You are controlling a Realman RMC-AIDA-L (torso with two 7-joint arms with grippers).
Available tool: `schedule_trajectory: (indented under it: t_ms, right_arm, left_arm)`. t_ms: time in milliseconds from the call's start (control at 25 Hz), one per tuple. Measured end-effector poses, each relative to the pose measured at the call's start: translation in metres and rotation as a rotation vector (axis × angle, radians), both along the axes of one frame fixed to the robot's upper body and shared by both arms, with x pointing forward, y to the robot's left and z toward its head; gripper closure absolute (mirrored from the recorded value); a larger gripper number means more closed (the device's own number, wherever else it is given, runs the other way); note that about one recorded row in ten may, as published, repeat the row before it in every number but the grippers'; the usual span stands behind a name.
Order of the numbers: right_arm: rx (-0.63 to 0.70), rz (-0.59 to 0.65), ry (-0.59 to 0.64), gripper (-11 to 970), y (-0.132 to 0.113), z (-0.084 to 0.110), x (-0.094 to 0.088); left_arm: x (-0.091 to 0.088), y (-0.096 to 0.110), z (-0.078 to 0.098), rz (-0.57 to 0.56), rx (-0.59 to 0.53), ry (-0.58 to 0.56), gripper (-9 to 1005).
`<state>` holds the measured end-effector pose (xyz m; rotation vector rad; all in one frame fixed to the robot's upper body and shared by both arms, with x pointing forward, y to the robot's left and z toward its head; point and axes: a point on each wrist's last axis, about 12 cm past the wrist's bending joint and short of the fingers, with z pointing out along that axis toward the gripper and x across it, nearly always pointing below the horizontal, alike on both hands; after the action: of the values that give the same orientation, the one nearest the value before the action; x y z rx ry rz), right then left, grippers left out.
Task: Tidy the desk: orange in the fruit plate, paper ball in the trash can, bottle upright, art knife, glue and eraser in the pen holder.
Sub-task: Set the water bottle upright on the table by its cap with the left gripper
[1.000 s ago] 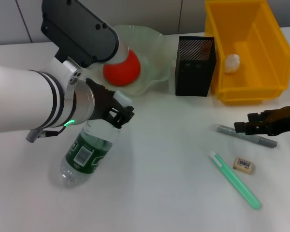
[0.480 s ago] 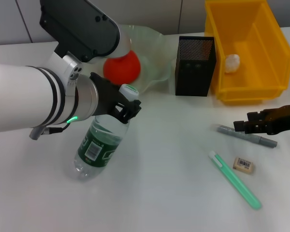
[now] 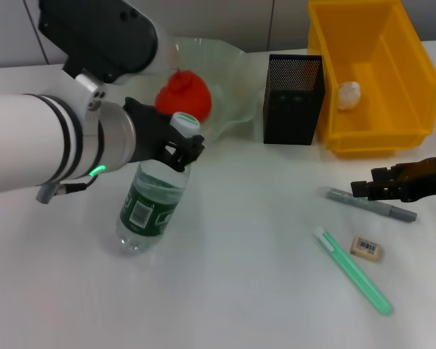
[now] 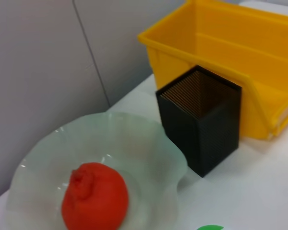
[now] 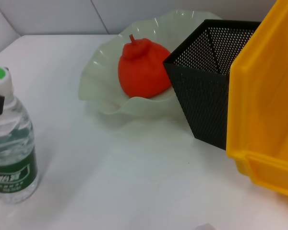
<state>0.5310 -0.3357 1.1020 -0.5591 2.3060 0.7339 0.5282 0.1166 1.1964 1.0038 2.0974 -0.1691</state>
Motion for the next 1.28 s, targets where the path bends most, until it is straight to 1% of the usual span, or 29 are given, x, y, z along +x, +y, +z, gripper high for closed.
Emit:
schedule_trajectory:
  t_ms: [160,320,400,640,680,800,880,1280]
  right_arm:
    - [0.0,0.002,-0.002,306,0.0,0.001,0.001]
    - [0.0,0.006,-0.008,305,0.001,0.002,0.003]
    - [0.0,0.006,-0.008,305,0.002,0.002,0.003]
    - [0.001,0.011,-0.013,305,0.003,0.004,0.005]
    - [0.001,0.013,-0.016,305,0.004,0.005,0.006]
    - [0.001,0.013,-0.016,306,0.004,0.005,0.006]
    - [0.002,0.014,-0.016,306,0.004,0.005,0.006]
    - [0.001,0.011,-0.016,305,0.003,0.005,0.006]
  left_arm:
    - [0.001,0.008,-0.002,0.022,-0.023,-0.024,552]
    - [0.001,0.01,-0.003,0.025,-0.026,-0.031,552]
    - [0.0,0.017,-0.007,0.037,-0.048,-0.052,552]
    - [-0.003,0.021,-0.003,0.039,-0.096,-0.058,552]
    - [-0.004,0.024,-0.002,0.043,-0.12,-0.061,552]
    - [-0.004,0.026,-0.002,0.043,-0.126,-0.066,552]
    - [-0.003,0.031,-0.007,0.055,-0.128,-0.065,552]
    - [-0.001,0.034,-0.008,0.071,-0.131,-0.065,553]
